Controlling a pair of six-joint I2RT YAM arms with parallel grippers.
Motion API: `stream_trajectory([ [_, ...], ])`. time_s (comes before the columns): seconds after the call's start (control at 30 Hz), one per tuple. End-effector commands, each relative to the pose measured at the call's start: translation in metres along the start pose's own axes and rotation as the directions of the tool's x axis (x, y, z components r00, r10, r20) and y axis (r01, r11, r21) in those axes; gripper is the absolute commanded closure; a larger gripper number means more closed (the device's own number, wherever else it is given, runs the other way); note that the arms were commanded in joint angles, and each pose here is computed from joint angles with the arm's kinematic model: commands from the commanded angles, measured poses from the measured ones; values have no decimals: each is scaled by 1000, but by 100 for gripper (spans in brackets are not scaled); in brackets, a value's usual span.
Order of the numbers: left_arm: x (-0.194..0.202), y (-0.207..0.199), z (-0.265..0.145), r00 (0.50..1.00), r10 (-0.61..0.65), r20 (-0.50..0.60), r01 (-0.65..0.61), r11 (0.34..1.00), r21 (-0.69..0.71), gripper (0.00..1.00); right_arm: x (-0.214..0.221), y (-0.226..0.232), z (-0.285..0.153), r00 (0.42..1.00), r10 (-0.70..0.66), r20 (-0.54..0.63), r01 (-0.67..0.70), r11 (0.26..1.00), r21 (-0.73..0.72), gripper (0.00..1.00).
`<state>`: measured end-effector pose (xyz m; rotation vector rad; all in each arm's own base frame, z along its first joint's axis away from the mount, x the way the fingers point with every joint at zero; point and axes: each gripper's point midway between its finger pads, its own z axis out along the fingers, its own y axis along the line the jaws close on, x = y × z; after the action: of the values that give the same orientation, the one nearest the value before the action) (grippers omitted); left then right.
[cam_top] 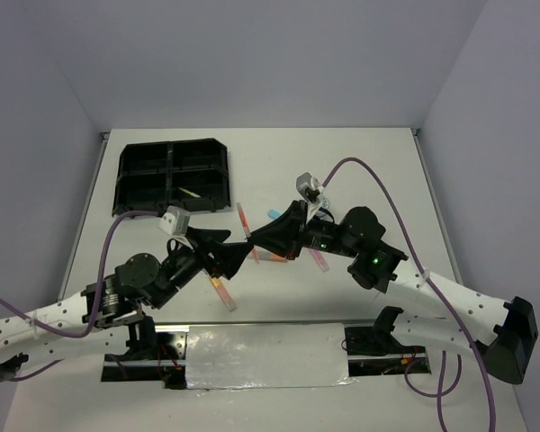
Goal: Sort the stationery into containers
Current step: Close the pen cap on the pen, then place the pen in the storage box.
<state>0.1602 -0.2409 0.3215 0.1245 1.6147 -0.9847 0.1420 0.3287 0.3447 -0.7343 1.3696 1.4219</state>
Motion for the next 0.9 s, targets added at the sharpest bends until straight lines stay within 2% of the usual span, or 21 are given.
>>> stream_trajectory([
  [0.0, -29, -11, 2, 997, 12, 81, -14, 1000, 17, 13, -2, 8, 2, 1000, -27, 7, 27, 999, -23, 100],
  [0.27, -42, -27, 1, 993, 0, 118, -11, 996, 91, 17, 12, 2, 5, 1000, 5, -13, -5, 1000, -8, 100],
  [0.4, -46, -28, -3, 991, -7, 133, -7, 994, 106, 24, 21, -2, 8, 999, 22, -30, -23, 1000, -5, 100],
  [0.5, -49, -27, -5, 990, -9, 141, -5, 995, 101, 24, 27, 0, 8, 999, 29, -39, -30, 999, -21, 100],
  [0.63, -46, -24, -3, 991, -1, 134, -11, 996, 85, 29, 27, 7, 7, 999, 27, -35, -29, 999, -46, 100],
  [0.87, -28, -19, 4, 996, 7, 88, -12, 998, 59, 29, 16, 11, 6, 1000, 9, -13, -10, 999, -49, 100],
])
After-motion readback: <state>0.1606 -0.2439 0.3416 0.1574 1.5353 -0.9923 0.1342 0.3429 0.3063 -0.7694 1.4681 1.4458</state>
